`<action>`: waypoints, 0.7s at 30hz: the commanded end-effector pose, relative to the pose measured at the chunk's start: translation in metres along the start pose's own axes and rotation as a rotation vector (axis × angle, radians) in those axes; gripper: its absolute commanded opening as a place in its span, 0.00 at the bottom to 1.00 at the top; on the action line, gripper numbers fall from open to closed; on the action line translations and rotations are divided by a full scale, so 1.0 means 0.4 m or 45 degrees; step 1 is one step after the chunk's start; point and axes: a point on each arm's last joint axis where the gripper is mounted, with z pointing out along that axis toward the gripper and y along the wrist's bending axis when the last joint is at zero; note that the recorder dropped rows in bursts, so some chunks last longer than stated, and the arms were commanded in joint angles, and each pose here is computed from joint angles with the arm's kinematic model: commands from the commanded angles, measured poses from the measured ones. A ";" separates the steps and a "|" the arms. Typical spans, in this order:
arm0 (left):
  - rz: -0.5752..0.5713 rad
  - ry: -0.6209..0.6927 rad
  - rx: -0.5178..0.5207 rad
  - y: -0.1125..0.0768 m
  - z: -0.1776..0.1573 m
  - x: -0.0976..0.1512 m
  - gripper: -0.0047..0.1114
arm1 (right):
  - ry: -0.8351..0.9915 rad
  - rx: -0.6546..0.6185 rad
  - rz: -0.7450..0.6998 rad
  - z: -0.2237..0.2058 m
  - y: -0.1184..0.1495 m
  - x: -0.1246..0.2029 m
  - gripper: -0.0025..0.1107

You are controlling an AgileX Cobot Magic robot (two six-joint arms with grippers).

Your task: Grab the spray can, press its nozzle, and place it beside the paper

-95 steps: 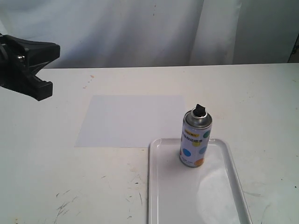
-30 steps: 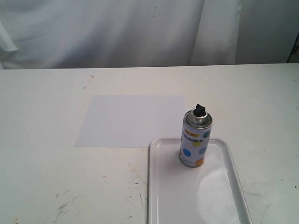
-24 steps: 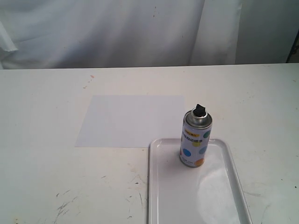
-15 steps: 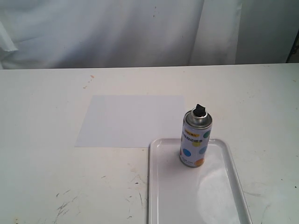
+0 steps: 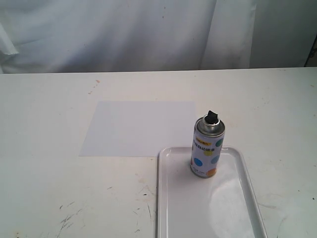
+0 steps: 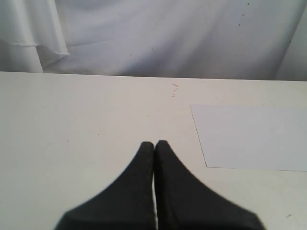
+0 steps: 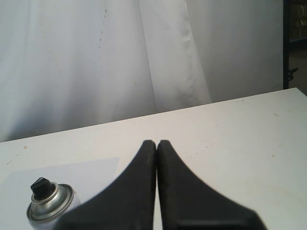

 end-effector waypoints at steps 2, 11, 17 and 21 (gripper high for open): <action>0.011 -0.006 -0.003 0.000 0.000 0.002 0.04 | -0.004 0.002 -0.007 -0.001 0.000 0.000 0.02; 0.014 -0.006 -0.003 0.000 0.000 0.002 0.04 | -0.221 -0.002 0.032 -0.070 -0.009 -0.032 0.02; 0.014 -0.006 -0.003 0.000 0.000 0.002 0.04 | -0.380 0.008 -0.114 -0.122 -0.007 -0.047 0.02; 0.014 -0.006 -0.003 0.000 0.000 0.002 0.04 | -0.352 0.006 -0.172 -0.116 -0.008 -0.030 0.02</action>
